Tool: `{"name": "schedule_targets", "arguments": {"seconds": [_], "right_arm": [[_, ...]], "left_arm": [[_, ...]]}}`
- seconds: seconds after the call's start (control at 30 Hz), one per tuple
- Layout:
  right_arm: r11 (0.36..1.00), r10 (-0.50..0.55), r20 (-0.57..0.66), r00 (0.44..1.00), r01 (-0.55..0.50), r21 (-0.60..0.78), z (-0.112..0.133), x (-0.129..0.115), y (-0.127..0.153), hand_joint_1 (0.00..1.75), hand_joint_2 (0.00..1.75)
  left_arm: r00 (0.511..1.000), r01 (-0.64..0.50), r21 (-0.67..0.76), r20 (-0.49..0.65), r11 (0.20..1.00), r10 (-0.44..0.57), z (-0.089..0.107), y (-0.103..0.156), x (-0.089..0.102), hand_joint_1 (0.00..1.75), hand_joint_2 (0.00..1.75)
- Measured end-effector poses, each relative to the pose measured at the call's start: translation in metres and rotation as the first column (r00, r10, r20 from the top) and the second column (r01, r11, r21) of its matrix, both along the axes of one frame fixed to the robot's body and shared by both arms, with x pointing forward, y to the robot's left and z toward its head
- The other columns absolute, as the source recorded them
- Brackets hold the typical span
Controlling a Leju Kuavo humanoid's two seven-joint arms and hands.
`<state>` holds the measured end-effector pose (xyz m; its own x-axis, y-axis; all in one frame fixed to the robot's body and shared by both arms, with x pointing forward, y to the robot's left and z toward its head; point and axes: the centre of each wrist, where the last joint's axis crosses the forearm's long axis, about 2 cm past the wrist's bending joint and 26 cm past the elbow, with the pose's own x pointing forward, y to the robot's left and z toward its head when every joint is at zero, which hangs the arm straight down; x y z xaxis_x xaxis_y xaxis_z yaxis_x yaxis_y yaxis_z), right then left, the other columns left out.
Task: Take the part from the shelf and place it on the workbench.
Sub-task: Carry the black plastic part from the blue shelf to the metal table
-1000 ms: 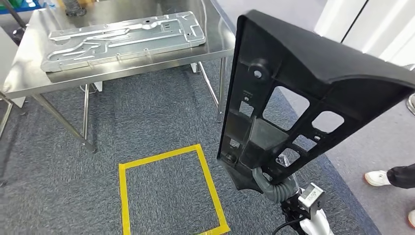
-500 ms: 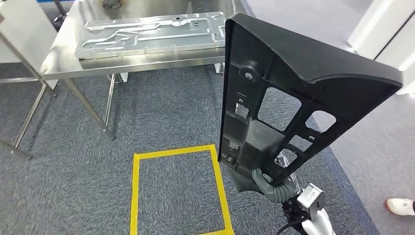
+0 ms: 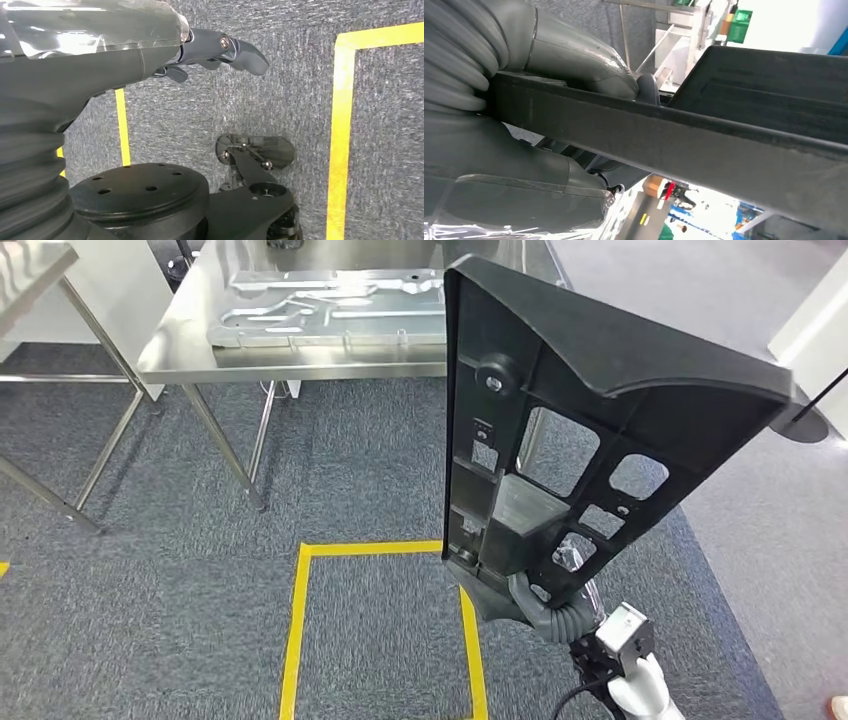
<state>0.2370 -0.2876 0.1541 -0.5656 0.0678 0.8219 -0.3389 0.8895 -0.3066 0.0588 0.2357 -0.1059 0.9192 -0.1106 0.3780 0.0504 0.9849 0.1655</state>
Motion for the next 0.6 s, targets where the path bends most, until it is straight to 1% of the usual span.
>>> {"name": "schedule_targets", "arguments": {"seconds": [0.6], "right_arm": [[1.000,-0.006,0.014,1.000,0.005,0.009,0.0008,0.0036,-0.0001,1.66,1.75]], "left_arm": [[0.999,0.028,-0.011,0.019,1.000,-0.028,0.0002,-0.0011,0.0010,0.00,1.75]]}}
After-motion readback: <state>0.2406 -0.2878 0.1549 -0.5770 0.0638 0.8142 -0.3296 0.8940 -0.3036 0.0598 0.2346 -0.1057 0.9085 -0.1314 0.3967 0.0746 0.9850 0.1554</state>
